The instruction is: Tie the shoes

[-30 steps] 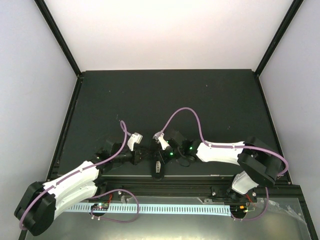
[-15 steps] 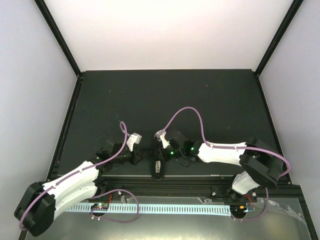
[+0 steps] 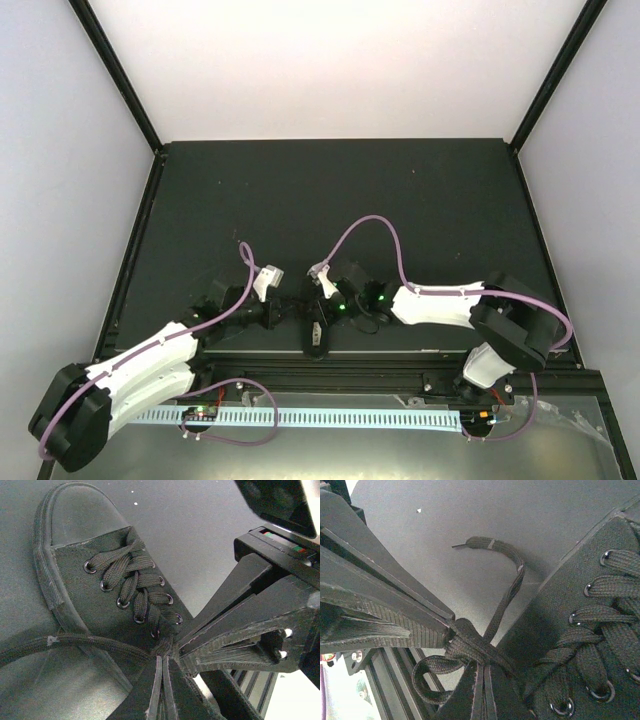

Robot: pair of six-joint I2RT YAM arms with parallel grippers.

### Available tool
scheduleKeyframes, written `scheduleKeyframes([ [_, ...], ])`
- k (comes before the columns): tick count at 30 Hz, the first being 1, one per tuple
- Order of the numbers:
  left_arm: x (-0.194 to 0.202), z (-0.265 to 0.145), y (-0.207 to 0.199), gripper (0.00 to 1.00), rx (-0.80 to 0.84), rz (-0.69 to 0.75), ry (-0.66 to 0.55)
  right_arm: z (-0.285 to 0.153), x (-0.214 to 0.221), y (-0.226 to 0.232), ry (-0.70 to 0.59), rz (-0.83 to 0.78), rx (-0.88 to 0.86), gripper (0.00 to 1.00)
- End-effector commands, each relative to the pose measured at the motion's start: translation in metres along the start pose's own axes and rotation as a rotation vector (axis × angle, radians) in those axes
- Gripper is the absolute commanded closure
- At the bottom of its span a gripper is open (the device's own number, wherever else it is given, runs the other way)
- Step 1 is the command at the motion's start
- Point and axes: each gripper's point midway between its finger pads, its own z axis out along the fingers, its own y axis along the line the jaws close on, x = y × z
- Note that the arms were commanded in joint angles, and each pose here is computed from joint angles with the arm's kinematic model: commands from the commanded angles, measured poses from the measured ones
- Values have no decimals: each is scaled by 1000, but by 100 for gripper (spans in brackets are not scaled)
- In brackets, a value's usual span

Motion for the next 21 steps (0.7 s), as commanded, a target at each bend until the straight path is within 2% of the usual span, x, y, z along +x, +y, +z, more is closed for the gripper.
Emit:
scheduleKeyframes([
  [1,-12,0,-11,98,53,22,-32,7,-1,-1,13,-21,-3,98],
  [13,2,-1,-33,99,203,69,18,8,-9,-8,-21,11,40,98],
  [16,7,0,-31,98,195,66,40,6,-11,-7,-36,12,41,98],
  [21,1,-1,-21,86,116,58,25,3,-11,-8,-47,12,47,98],
])
